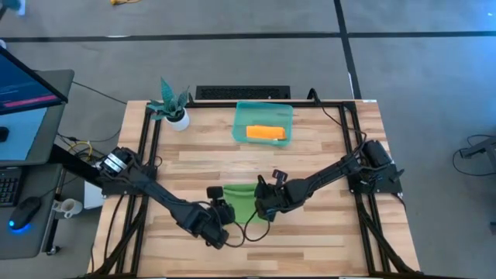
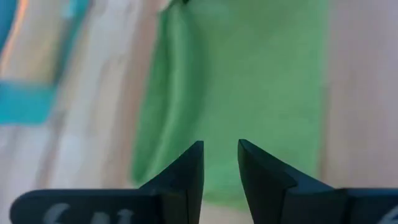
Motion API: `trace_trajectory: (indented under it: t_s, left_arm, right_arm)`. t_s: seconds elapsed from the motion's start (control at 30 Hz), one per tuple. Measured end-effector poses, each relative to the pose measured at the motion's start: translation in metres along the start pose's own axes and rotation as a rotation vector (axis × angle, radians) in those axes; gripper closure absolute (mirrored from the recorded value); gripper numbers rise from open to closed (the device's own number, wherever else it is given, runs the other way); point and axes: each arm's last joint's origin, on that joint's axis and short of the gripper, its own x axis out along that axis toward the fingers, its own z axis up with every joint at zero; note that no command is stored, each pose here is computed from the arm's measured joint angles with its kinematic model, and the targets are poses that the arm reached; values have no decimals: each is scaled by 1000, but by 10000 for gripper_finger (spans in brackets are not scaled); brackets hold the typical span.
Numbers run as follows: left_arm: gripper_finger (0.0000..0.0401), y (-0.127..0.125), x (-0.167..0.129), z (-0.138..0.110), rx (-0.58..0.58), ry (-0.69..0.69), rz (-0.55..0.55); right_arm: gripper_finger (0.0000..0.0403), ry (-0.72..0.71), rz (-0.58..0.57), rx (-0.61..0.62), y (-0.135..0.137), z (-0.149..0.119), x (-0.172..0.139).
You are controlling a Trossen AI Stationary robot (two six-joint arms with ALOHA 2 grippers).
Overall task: Roll microfiber towels into tight, uniform cylinder then place into a basket
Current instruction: Fold the green towel
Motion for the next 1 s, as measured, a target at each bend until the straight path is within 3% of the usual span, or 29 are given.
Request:
trace_trajectory:
  t_s: [0.17,0.37,0.8,1.0]
  left_arm:
    - [315,-5,14,-11,-42,-49,-55]
    - [315,1,29,-29,-91,20,-81]
    - [315,2,36,-41,-126,52,-110]
    - [315,-1,30,-32,-110,38,-122]
  right_arm:
    - [380,12,8,9,-3,2,2]
    - [344,12,5,0,-5,3,3]
    - [217,75,-14,-6,-13,7,0]
    - [203,170,-98,-147,-15,0,-18]
